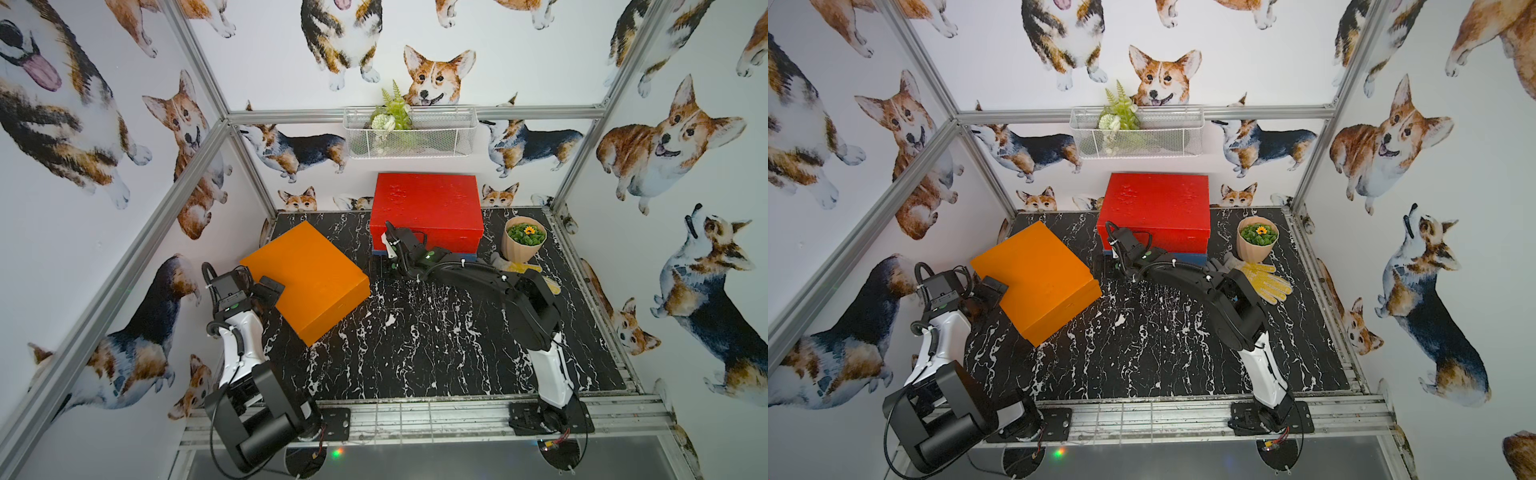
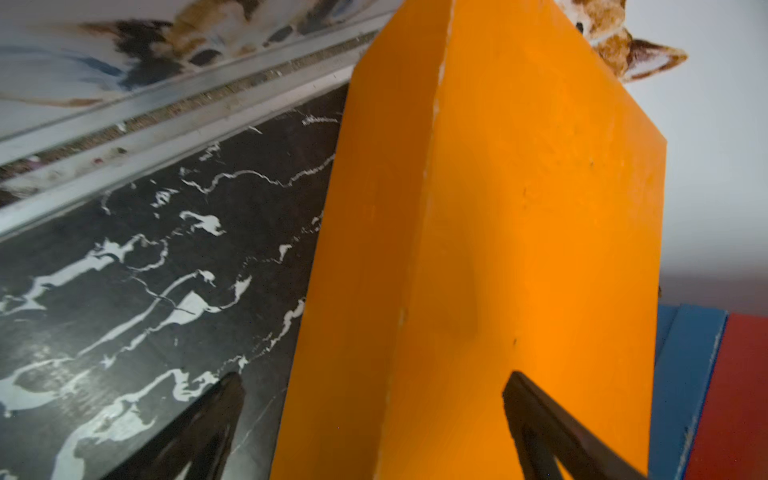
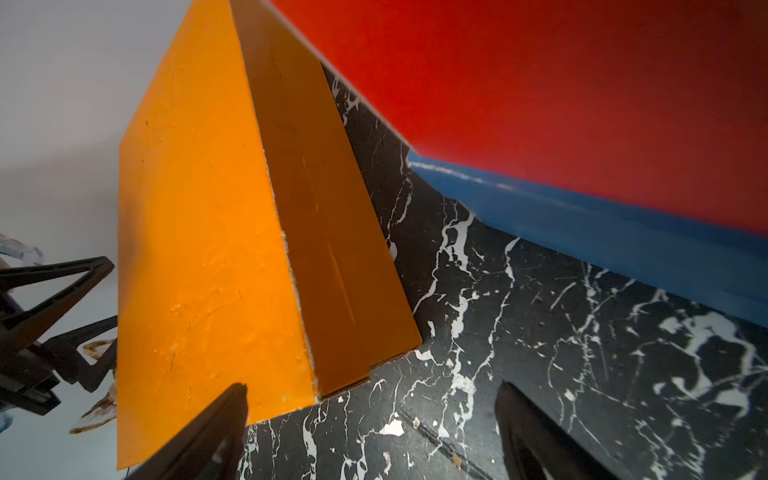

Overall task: Stack the shoeboxes
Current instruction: Move the shoebox to the center of the board.

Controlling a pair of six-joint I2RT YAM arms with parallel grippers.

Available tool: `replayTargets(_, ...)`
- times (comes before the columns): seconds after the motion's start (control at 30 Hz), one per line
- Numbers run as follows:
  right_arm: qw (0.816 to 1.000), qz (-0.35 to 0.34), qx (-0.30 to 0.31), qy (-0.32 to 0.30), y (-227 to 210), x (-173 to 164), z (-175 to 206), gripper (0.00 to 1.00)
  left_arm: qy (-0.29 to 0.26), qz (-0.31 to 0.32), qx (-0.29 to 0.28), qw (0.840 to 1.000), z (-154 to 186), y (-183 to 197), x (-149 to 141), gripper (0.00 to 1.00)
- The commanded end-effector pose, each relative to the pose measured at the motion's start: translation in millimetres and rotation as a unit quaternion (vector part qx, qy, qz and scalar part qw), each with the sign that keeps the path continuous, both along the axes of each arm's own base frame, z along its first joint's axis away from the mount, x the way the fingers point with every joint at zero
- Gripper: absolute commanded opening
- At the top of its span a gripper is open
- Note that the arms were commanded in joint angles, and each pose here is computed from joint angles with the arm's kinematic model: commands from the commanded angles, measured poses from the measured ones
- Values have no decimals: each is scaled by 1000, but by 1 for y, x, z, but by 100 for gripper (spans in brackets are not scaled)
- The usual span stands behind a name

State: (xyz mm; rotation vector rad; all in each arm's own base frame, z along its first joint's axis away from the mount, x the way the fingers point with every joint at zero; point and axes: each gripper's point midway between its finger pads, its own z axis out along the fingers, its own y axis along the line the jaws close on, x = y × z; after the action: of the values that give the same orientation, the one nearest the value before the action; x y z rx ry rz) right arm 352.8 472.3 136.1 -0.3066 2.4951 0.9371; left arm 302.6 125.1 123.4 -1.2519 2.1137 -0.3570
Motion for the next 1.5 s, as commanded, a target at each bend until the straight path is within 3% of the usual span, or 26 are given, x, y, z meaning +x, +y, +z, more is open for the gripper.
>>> replayTargets(0.0,999,13,26,14,19,-5,0,92,-9,-23,0,1000,0,-22,3,100)
replayTargets(0.3,999,30,28,28,31,-21,-12,84,-16,-81,4,997,0,-90,-21,100)
replayTargets(0.6,999,9,19,27,1,-44,-15,83,-14,-146,-9,989,-7,-149,-63,100)
replayTargets(0.7,999,1,22,30,-8,-51,-15,82,-36,-148,11,988,14,-147,-76,100)
replayTargets(0.83,999,-11,40,26,-14,-54,-3,83,-55,-132,106,984,72,-119,-84,100)
replayTargets(0.93,998,-29,58,17,-16,-51,9,83,-97,-137,145,975,131,-110,-65,100)
replayTargets(1.03,995,-52,86,17,-11,-45,21,84,-115,-153,161,968,170,-102,-19,100)
replayTargets(1.13,988,-80,131,21,-3,-40,31,84,-120,-182,139,966,192,-91,35,100)
replayTargets(1.3,969,-130,202,49,9,-29,28,84,-107,-198,170,959,194,-78,77,100)
replayTargets(1.47,954,-154,245,81,27,-18,13,83,-88,-191,160,964,157,-73,91,100)
